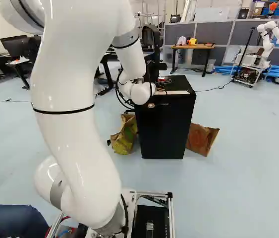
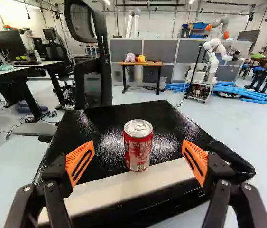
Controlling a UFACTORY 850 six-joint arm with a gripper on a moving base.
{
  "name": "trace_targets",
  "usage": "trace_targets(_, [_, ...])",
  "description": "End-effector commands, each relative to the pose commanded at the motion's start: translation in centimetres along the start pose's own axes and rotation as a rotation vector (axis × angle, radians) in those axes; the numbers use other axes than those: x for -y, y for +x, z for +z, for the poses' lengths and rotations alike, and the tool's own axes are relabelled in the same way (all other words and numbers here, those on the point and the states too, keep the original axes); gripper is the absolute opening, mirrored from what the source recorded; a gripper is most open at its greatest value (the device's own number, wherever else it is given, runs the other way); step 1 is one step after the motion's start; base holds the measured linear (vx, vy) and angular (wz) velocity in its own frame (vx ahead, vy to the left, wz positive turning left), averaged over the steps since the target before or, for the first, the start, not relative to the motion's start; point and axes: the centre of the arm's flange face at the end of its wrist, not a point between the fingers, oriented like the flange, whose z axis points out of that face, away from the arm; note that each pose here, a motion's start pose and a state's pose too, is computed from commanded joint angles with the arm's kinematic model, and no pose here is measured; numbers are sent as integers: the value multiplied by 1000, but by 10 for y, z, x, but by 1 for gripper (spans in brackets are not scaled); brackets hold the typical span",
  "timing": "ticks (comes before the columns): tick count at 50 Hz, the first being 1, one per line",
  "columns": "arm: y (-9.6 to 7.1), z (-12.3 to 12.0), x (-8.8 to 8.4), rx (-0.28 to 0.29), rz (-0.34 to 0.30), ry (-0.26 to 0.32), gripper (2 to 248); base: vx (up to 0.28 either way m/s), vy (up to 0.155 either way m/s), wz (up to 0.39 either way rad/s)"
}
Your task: Grab a drink from the fridge
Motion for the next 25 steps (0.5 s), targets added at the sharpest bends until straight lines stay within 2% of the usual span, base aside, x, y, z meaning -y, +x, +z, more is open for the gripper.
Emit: trace_targets(25, [-22, 25, -9, -9, 4, -15, 247, 0, 0, 0])
